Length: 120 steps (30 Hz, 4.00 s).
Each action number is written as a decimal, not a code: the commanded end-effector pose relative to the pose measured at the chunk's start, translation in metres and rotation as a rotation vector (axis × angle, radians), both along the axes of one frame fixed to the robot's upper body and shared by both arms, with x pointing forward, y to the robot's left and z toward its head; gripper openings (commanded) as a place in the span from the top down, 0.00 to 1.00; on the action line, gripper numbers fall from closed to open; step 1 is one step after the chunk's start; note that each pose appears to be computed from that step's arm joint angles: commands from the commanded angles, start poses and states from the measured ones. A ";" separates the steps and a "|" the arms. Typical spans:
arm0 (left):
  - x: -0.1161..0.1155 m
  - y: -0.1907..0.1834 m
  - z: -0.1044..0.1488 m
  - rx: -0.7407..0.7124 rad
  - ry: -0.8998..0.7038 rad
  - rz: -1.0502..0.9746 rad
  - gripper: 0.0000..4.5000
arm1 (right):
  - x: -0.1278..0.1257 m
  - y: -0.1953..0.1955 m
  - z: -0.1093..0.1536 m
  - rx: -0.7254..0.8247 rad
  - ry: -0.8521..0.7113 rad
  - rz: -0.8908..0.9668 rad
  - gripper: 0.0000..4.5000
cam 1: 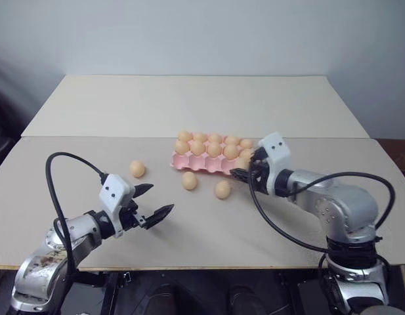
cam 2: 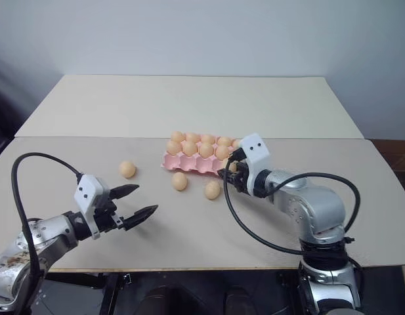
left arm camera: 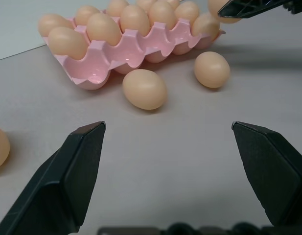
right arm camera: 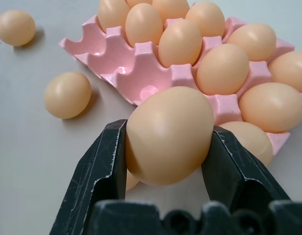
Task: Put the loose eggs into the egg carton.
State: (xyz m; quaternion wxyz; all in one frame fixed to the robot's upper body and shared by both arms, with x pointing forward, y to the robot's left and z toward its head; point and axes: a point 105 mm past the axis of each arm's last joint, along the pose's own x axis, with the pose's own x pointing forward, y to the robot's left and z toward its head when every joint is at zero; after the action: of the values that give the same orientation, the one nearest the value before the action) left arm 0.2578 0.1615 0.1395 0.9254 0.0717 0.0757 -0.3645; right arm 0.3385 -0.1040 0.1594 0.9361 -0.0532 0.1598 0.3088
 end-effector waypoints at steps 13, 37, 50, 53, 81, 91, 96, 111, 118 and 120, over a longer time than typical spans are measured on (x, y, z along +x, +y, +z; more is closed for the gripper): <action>-0.009 -0.021 0.009 -0.085 -0.049 0.036 0.00 | 0.039 0.025 0.012 0.002 -0.223 0.026 0.56; -0.009 -0.013 0.009 -0.055 -0.053 0.053 0.00 | 0.039 0.017 0.014 -0.056 -0.259 0.034 0.01; -0.013 -0.005 0.021 -0.068 -0.052 -0.018 0.00 | -0.024 -0.027 0.022 -0.065 -0.185 0.258 0.01; -0.016 0.000 0.038 -0.086 -0.068 -0.069 0.00 | -0.048 -0.057 0.030 -0.096 -0.161 0.336 0.01; -0.025 0.020 0.041 -0.047 0.040 -0.177 0.00 | -0.081 -0.082 0.055 -0.116 -0.173 0.448 0.01; -0.032 0.018 0.034 -0.037 0.058 -0.175 0.00 | -0.056 -0.006 0.024 -0.102 -0.242 0.249 0.01; -0.032 0.017 0.032 -0.034 0.057 -0.169 0.00 | -0.046 0.015 0.008 -0.121 -0.178 0.127 0.01; -0.029 0.015 0.031 -0.038 0.054 -0.158 0.00 | -0.035 0.043 -0.008 -0.139 -0.042 -0.031 0.01; -0.029 0.015 0.031 -0.038 0.049 -0.147 0.00 | -0.027 0.047 -0.017 -0.159 -0.006 -0.076 0.01; -0.029 0.015 0.031 -0.039 0.048 -0.145 0.00 | -0.026 0.049 -0.020 -0.158 -0.005 -0.081 0.01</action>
State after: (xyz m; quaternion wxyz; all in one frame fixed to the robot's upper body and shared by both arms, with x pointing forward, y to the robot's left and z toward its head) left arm 0.2318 0.1810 0.1633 0.8978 0.0375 0.1015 -0.4268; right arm 0.3110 -0.0570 0.1315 0.9369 -0.1169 0.2022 0.2603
